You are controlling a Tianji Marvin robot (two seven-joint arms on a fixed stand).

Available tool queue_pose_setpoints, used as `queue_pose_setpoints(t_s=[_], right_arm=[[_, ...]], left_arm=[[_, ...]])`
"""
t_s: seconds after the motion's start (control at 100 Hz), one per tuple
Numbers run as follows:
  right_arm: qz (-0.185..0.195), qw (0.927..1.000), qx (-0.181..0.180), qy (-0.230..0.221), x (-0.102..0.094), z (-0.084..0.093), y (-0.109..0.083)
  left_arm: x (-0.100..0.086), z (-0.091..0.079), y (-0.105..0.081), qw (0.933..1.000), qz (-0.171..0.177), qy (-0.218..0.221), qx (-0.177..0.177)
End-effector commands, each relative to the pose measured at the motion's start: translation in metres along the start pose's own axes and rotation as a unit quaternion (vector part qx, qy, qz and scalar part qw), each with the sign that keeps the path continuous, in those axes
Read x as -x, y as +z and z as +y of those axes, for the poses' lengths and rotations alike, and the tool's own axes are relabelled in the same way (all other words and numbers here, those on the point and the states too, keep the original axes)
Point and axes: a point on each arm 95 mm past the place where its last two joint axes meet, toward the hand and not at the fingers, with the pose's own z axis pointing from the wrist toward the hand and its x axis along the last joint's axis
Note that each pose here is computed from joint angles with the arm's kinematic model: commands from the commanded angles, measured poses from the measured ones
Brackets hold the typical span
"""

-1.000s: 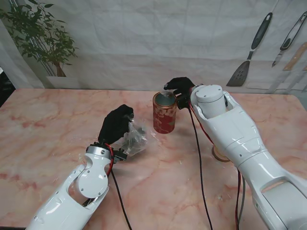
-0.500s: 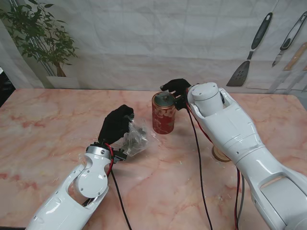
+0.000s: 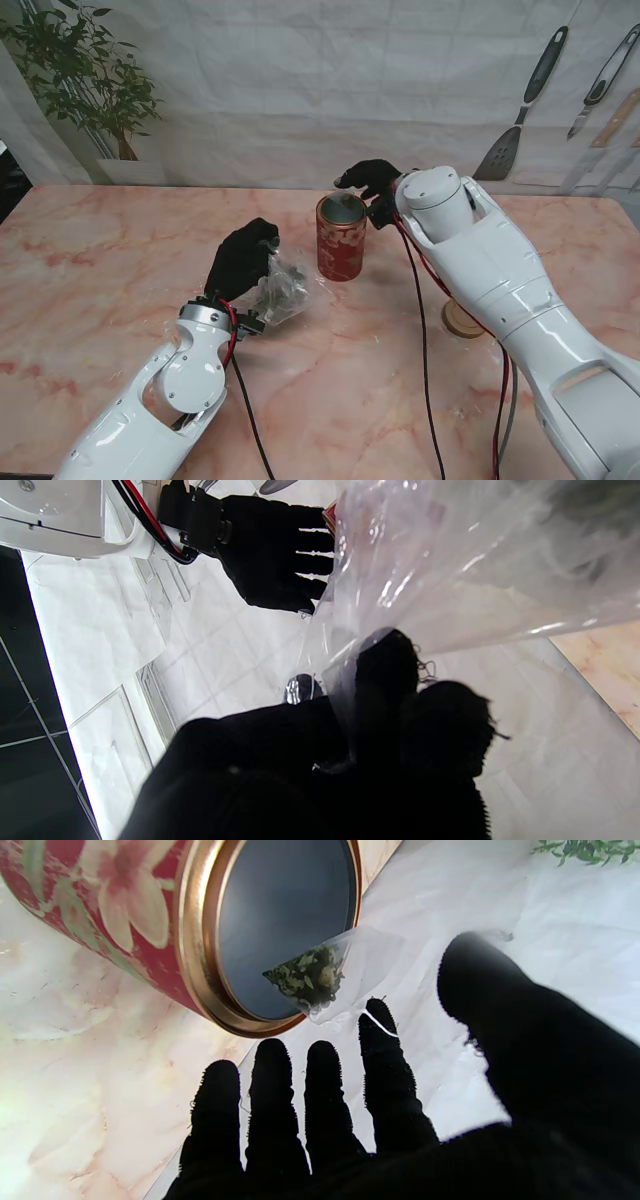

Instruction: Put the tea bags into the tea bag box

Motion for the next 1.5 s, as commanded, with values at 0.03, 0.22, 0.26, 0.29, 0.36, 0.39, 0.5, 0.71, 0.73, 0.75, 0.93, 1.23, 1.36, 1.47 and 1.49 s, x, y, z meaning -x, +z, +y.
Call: queue_pose_setpoints(t_s=[0.03,0.22,0.26,0.29,0.36,0.39,0.5,0.71,0.73,0.75,0.93,1.23,1.36,1.47,1.49], right_arm=[[0.001,0.9996,-0.017,-0.021,-0.004,0.003,-0.001],[-0.001,0.9972,-0.032,-0.067,-0.005,0.005,-0.003],[0.000,0.9965,-0.034,-0.077,-0.005,0.006,-0.003],[0.001,0.9959,-0.034,-0.084,-0.006,0.006,-0.004],[0.001,0.9942,-0.033,-0.102,-0.006,0.006,-0.005],[0.002,0.9934,-0.034,-0.109,-0.006,0.007,-0.006],[0.008,0.9892,-0.045,-0.140,-0.005,0.010,-0.009],[0.021,0.9734,-0.059,-0.220,-0.004,0.014,-0.015],[0.022,0.9711,-0.060,-0.230,-0.005,0.015,-0.015],[0.022,0.9688,-0.062,-0.239,-0.005,0.015,-0.016],[0.018,0.9476,-0.072,-0.310,-0.013,0.018,-0.020],[0.039,0.9378,-0.048,-0.342,-0.016,0.015,-0.024],[0.050,0.9398,-0.017,-0.338,-0.013,0.012,-0.022],[0.053,0.9427,-0.012,-0.329,-0.011,0.010,-0.021],[0.053,0.9430,-0.010,-0.328,-0.011,0.010,-0.021]], left_arm=[[-0.003,0.000,0.003,1.0000,0.003,-0.001,0.003],[-0.002,-0.001,0.003,1.0000,0.004,0.000,0.004],[-0.002,-0.001,0.003,1.0000,0.004,0.001,0.004],[-0.002,-0.001,0.003,1.0000,0.004,0.001,0.004],[-0.003,-0.001,0.003,1.0000,0.005,0.001,0.004],[-0.003,-0.001,0.003,1.0000,0.005,0.001,0.004],[-0.003,-0.001,0.003,1.0000,0.006,0.002,0.003],[-0.004,-0.001,0.004,1.0000,0.008,0.002,0.003],[-0.004,-0.001,0.004,1.0000,0.009,0.002,0.003],[-0.004,-0.001,0.004,1.0000,0.009,0.002,0.003],[-0.005,-0.001,0.004,0.9999,0.010,0.002,0.002],[-0.005,-0.002,0.003,0.9999,0.010,0.002,0.000],[-0.005,-0.002,0.003,0.9999,0.011,0.002,0.000],[-0.005,-0.002,0.003,0.9999,0.010,0.002,0.000],[-0.005,-0.002,0.003,0.9999,0.010,0.002,0.000]])
